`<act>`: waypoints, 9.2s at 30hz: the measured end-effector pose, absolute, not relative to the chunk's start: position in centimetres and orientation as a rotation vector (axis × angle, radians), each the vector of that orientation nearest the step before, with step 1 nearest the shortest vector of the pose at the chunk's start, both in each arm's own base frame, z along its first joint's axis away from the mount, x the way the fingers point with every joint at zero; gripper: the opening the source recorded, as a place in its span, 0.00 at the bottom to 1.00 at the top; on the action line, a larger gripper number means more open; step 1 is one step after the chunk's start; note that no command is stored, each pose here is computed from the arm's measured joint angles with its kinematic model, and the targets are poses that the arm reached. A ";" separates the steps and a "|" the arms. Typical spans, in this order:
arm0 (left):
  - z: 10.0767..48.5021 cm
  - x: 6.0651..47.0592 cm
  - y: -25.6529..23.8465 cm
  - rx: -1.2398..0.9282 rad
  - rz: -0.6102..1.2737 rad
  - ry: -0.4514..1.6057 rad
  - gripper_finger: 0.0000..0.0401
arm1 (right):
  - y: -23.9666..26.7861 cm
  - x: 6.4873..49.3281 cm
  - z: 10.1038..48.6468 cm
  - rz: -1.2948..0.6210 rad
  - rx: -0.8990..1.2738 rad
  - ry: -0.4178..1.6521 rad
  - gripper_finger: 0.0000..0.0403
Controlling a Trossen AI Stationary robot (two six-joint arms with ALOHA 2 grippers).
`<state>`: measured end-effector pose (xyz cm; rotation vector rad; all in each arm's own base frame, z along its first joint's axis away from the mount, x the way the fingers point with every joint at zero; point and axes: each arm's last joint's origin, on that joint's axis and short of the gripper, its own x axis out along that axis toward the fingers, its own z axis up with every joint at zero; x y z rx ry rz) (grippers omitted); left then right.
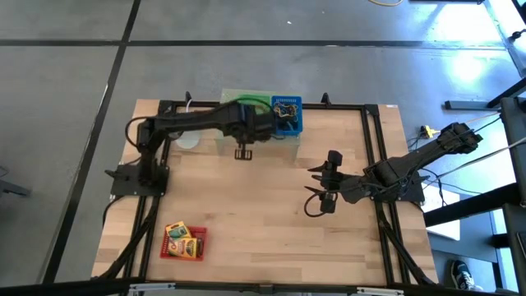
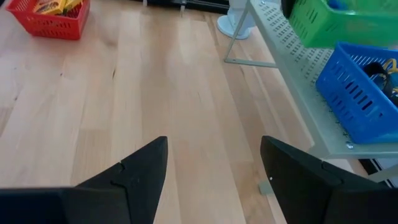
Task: Pick & Place Office Desk Supplies
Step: Put the green bin on the shelf, then put the red bin on the shelf
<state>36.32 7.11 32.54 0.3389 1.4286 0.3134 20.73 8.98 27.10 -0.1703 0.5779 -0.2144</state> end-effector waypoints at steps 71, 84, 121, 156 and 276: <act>31.0 37.0 9.7 0.273 0.329 1.346 0.31 | 8.9 20.6 26.9 -0.212 -0.179 0.597 0.64; 34.7 36.9 7.9 0.260 0.380 1.273 0.33 | 8.9 20.6 26.9 -0.213 -0.176 0.600 0.64; 31.3 30.5 -23.6 -0.713 0.750 1.279 0.34 | 9.0 20.5 26.8 -0.206 -0.094 0.617 0.64; 23.7 26.2 -24.7 -0.735 0.862 1.519 0.33 | 8.9 20.5 26.8 -0.220 -0.110 0.616 0.64; 33.8 28.1 4.9 0.320 0.420 1.504 0.00 | 8.9 20.4 26.7 -0.200 -0.153 0.625 0.64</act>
